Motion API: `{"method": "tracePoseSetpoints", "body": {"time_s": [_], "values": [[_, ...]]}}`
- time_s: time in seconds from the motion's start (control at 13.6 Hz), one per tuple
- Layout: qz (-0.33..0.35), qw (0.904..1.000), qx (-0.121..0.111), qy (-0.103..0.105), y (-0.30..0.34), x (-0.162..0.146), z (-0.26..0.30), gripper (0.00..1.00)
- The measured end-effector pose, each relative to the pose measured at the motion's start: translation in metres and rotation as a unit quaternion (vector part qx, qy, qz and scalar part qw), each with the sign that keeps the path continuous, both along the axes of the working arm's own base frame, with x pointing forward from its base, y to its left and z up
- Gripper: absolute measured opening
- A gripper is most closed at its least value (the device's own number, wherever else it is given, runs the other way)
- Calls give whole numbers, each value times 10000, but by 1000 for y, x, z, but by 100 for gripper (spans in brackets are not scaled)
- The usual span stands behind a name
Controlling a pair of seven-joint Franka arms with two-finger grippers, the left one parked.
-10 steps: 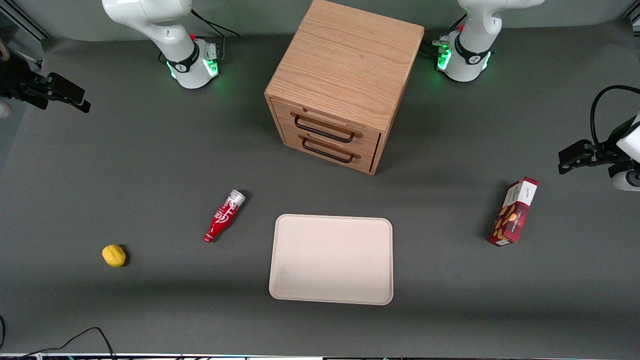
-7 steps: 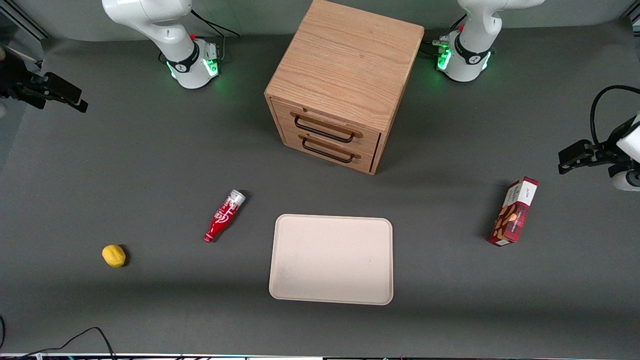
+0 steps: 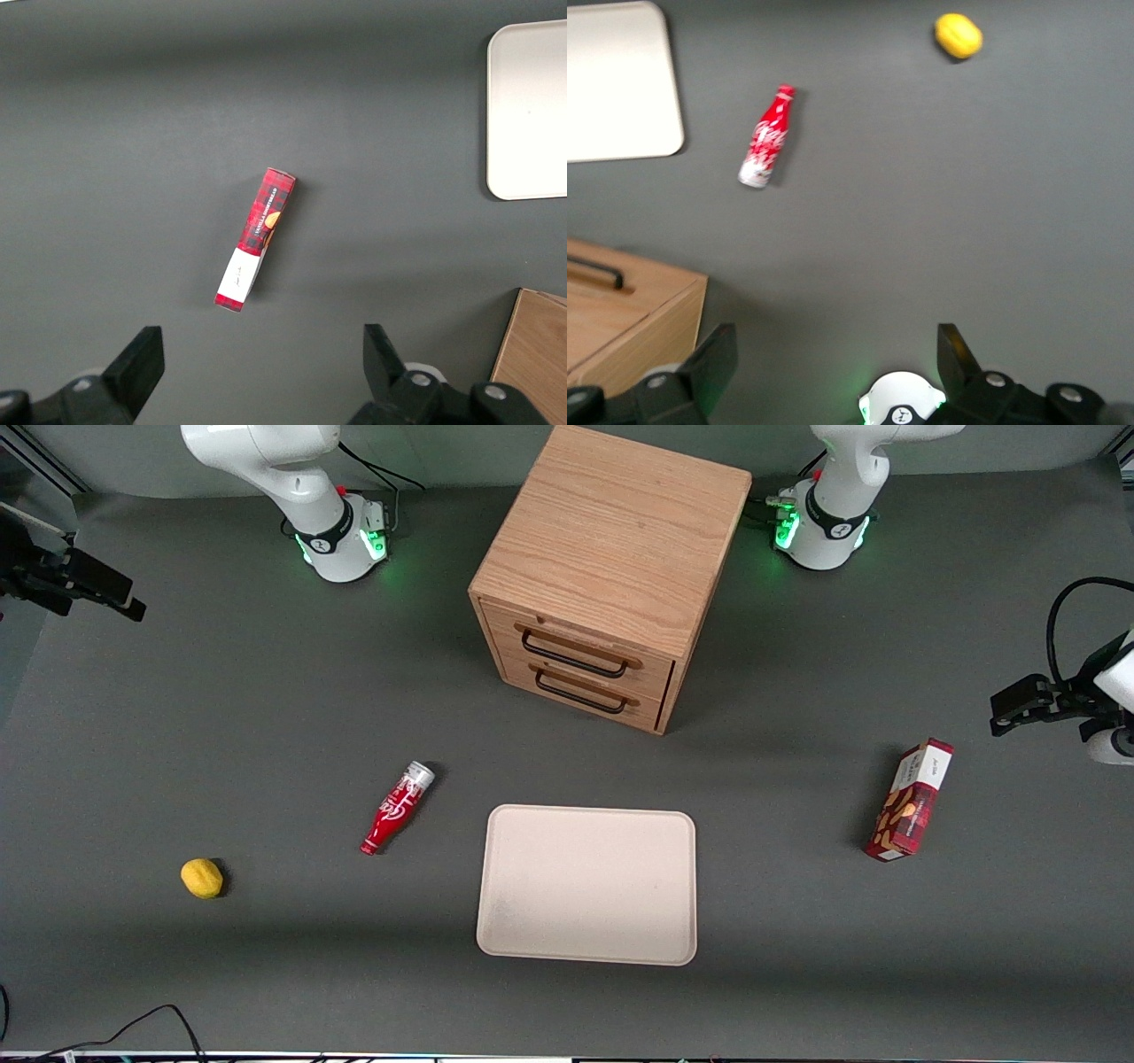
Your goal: Open upper drawer
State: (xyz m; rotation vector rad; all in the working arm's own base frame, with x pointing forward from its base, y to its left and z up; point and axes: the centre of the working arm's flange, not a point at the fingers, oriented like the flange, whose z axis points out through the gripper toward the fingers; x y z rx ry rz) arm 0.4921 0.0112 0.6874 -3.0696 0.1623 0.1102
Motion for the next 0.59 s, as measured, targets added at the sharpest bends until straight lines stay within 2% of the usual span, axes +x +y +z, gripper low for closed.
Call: {"method": "tracePoseSetpoints", "body": {"time_s": [0.15, 0.29, 0.44, 0.51, 0.59], "values": [[234, 9989, 398, -54, 19, -2, 9, 100], [379, 9951, 908, -43, 33, -1, 10, 100], [772, 9903, 1154, -53, 54, 8, 9, 100], [1247, 9844, 1242, -73, 80, 14, 8, 100], [1885, 9720, 1398, -80, 110, 19, 3, 100]]}}
